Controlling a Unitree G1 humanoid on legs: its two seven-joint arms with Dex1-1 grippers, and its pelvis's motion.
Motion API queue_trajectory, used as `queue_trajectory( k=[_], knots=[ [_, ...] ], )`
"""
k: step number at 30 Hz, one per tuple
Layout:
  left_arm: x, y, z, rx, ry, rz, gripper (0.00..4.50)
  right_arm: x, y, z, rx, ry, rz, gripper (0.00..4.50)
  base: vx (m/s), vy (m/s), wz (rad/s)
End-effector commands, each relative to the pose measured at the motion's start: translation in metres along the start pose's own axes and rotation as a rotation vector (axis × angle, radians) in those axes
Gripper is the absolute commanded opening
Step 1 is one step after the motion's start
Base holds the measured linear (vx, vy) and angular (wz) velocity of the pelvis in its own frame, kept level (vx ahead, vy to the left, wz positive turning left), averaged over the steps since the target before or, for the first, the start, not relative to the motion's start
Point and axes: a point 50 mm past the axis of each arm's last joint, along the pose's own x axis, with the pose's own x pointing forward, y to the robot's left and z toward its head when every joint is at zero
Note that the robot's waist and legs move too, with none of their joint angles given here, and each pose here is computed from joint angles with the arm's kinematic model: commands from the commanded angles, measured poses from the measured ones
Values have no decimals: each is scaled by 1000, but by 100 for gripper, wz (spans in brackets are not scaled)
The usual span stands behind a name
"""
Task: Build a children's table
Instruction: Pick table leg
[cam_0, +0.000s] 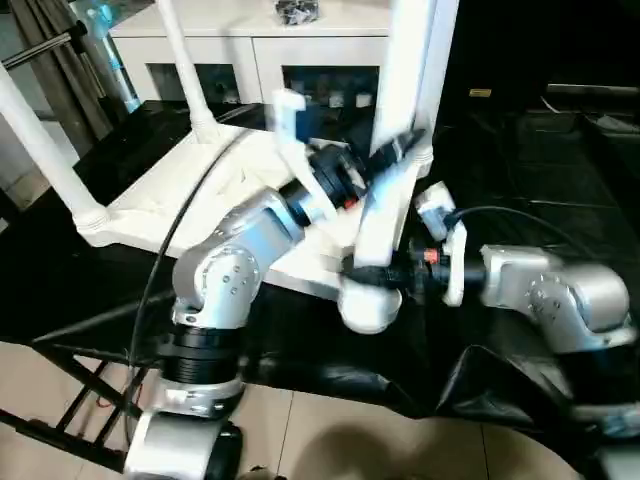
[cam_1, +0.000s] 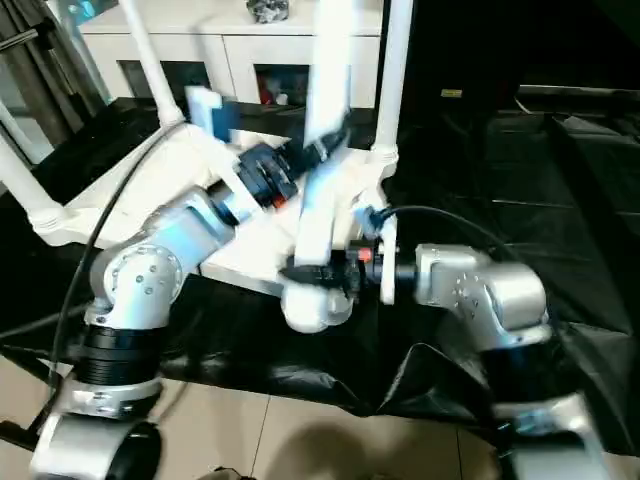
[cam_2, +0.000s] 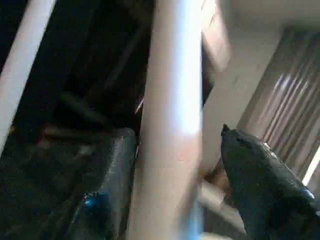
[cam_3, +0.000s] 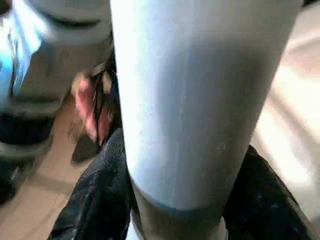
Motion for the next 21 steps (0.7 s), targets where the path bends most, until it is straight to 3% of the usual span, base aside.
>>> queue_trajectory(
  k=[1,5,7,9,10,11,13,15,17,21],
  knots=[
    [-4,2,5,-24,-48,2,295,-2,3,12,-51,-71,-14,190,0,0,0],
    [-11,17,15,-49,-184,81,295,-2,0,15,-59,-229,-112,190,0,0,0],
    [-15,23,15,-11,-155,102,295,-5,-6,11,-82,-227,-213,190,0,0,0],
    [-22,29,10,123,-30,102,295,-10,-13,4,-118,-188,-318,190,0,0,0],
    [-22,29,10,123,-30,102,295,-10,-13,4,-118,-188,-318,190,0,0,0],
    [-33,37,1,263,140,81,295,-14,-20,-4,-144,-140,-406,190,0,0,0],
    [-46,45,-11,338,297,39,295,-19,-25,-11,-149,-117,-474,190,0,0,0],
    [-49,47,-14,351,334,26,295,-20,-26,-12,-144,-115,-489,190,0,0,0],
    [-57,53,-23,378,441,-17,295,-24,-28,-19,-153,-96,-529,190,0,0,0],
    [-82,67,-47,455,789,-140,295,-27,-29,-26,-175,-70,-580,190,0,0,0]
  ],
)
